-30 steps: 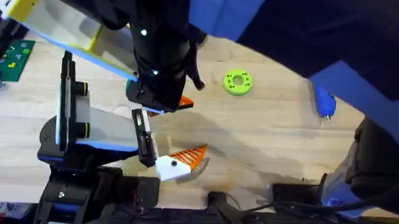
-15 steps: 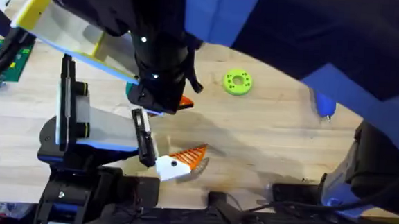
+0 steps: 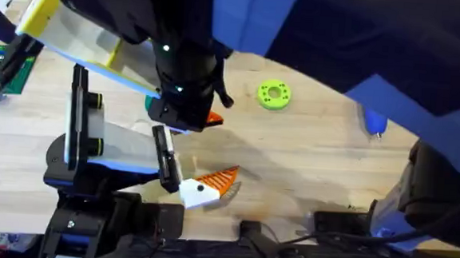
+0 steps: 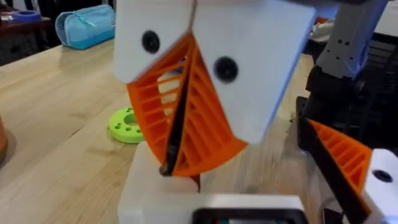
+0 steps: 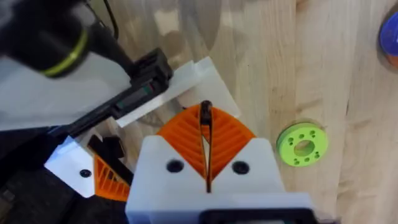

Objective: Pick up the gripper from the table and insert it into the empty holder that is missing its gripper. Then pick up a screw, insert it into the mounting hole, and use the screwdriver to tighten it. Finally, clean up the table by picking up the vegetable and placing it into the bucket.

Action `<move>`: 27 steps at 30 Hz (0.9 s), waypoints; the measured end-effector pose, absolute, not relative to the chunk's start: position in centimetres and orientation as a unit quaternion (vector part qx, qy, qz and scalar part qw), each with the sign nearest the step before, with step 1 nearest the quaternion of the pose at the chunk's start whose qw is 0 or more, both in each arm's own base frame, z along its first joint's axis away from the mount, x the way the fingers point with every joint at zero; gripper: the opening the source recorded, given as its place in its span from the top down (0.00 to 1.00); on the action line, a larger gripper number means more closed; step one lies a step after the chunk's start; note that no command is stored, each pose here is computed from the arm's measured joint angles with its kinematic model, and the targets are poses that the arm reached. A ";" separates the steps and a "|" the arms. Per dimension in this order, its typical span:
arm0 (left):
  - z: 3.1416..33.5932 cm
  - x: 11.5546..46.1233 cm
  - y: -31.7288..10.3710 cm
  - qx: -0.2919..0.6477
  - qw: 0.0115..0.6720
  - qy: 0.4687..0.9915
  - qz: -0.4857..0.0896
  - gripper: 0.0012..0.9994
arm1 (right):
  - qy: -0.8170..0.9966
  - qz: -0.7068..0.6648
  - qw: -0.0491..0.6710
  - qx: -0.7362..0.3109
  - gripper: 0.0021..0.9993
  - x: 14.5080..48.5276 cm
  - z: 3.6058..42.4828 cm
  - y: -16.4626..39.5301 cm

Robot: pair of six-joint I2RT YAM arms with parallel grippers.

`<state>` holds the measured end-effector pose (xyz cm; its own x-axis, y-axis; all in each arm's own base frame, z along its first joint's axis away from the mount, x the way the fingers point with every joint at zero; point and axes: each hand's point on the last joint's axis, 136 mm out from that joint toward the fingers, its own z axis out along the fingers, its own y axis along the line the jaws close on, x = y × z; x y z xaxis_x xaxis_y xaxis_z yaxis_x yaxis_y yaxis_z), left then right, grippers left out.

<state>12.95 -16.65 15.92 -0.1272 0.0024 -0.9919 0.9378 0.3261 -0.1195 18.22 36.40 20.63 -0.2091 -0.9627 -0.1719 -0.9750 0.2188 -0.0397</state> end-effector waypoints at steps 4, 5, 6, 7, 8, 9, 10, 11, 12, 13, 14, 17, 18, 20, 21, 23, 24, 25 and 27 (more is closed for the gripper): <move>15.9 12.9 -16.6 0.383 0.536 0.613 -0.436 0.01 | 0.777 0.039 0.080 -0.624 0.99 18.2 20.6 36.4; 15.9 13.0 -16.6 0.383 0.536 0.613 -0.437 0.01 | 0.777 0.039 0.080 -0.624 0.99 18.2 20.6 36.4; 15.9 13.0 -16.6 0.382 0.536 0.613 -0.437 0.01 | 0.777 0.039 0.080 -0.624 0.99 18.2 20.6 36.4; 15.9 13.0 -16.6 0.382 0.536 0.613 -0.437 0.01 | 0.776 0.039 0.080 -0.624 0.99 18.2 20.6 36.4; 15.9 13.0 -16.6 0.382 0.536 0.613 -0.437 0.01 | 0.776 0.039 0.080 -0.625 0.99 18.2 20.6 36.4; 15.9 13.0 -16.6 0.382 0.536 0.613 -0.437 0.01 | 0.774 0.038 0.080 -0.626 1.00 18.2 20.6 36.4; 15.9 13.0 -16.6 0.382 0.536 0.613 -0.437 0.01 | 0.773 0.038 0.080 -0.628 1.00 18.2 20.6 36.4; 15.9 13.0 -16.6 0.382 0.536 0.613 -0.437 0.01 | 0.772 0.038 0.080 -0.629 1.00 18.2 20.6 36.4; 15.9 13.0 -16.6 0.382 0.536 0.613 -0.437 0.01 | 0.772 0.038 0.080 -0.629 1.00 18.2 20.6 36.4; 15.9 13.0 -16.6 0.382 0.536 0.613 -0.437 0.01 | 0.772 0.038 0.080 -0.630 1.00 18.2 20.6 36.4; 15.9 13.0 -16.6 0.382 0.536 0.613 -0.437 0.01 | 0.772 0.038 0.080 -0.630 1.00 18.2 20.6 36.4; 15.9 13.0 -16.6 0.382 0.536 0.613 -0.437 0.01 | 0.771 0.038 0.080 -0.631 1.00 18.2 20.6 36.4; 15.9 13.0 -16.6 0.382 0.536 0.613 -0.437 0.01 | 0.771 0.038 0.080 -0.630 0.97 18.2 20.6 36.4; 15.9 13.0 -16.6 0.382 0.536 0.613 -0.437 0.01 | 0.770 0.038 0.080 -0.632 0.71 18.2 20.6 36.4; 15.9 13.0 -16.6 0.383 0.536 0.613 -0.436 0.01 | 0.770 0.037 0.080 -0.632 0.55 18.2 20.6 36.4; 15.9 13.0 -16.6 0.384 0.538 0.612 -0.435 0.01 | 0.770 0.036 0.077 -0.633 0.25 18.2 20.5 36.3; 15.9 12.9 -16.6 0.385 0.538 0.611 -0.435 0.01 | 0.769 0.034 0.074 -0.634 0.10 18.1 20.3 36.1; 15.9 12.9 -16.6 0.386 0.539 0.611 -0.434 0.01 | 0.769 0.032 0.071 -0.634 0.03 18.1 20.3 36.0; 15.9 13.0 -16.6 0.386 0.539 0.610 -0.434 0.01 | 0.769 0.031 0.069 -0.634 0.01 18.1 20.2 36.0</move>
